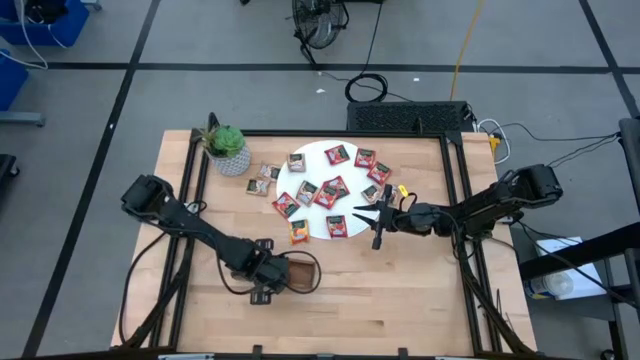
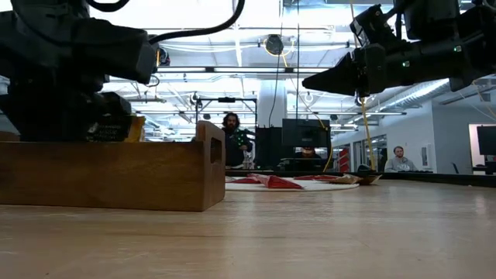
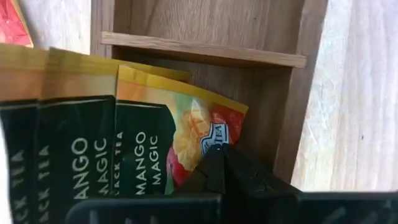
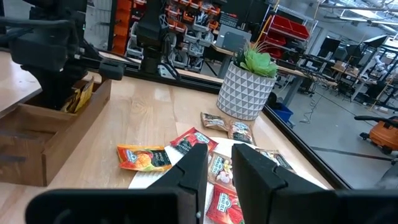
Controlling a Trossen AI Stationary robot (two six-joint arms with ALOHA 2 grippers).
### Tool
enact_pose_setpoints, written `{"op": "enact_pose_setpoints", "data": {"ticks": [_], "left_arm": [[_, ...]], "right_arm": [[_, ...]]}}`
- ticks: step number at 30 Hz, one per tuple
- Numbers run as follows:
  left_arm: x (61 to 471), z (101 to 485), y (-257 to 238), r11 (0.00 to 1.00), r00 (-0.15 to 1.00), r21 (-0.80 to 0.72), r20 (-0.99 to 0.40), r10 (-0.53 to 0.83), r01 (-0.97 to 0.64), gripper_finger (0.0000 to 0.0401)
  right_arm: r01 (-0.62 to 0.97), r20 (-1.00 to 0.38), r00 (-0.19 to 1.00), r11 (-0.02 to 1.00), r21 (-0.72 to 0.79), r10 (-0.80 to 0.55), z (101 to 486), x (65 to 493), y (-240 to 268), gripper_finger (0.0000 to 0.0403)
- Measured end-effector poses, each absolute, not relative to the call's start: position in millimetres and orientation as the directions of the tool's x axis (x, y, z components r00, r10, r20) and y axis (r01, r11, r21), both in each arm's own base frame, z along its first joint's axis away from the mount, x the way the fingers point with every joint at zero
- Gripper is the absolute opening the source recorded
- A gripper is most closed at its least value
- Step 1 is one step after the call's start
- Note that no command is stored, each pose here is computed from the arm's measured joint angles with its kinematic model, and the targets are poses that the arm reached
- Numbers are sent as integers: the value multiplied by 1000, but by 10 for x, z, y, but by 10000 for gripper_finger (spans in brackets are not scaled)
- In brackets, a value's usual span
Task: Pick & Place Tea
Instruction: Put the orange tea bag into the middle section of the wooden organizer
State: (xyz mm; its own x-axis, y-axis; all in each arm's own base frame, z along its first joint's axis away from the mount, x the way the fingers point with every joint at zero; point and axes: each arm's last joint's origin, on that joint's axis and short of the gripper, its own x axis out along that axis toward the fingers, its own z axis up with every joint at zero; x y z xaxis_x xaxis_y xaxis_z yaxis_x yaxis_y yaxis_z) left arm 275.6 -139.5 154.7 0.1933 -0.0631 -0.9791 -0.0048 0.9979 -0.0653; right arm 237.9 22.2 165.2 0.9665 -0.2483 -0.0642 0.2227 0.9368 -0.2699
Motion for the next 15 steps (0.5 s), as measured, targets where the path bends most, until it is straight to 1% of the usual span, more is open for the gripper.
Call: {"op": "enact_pose_setpoints", "data": {"ticks": [8,15], "left_arm": [[2761,1543,-1387,997,251,35,-967,52,-68,2],[2734,1545,-1435,991,290,103,-949,124,-86,2]], "right_arm": [[223,-65,967,937,-270,-248,1652,2379,222,61],[222,-65,966,937,-270,-248,1651,2379,222,61]]}}
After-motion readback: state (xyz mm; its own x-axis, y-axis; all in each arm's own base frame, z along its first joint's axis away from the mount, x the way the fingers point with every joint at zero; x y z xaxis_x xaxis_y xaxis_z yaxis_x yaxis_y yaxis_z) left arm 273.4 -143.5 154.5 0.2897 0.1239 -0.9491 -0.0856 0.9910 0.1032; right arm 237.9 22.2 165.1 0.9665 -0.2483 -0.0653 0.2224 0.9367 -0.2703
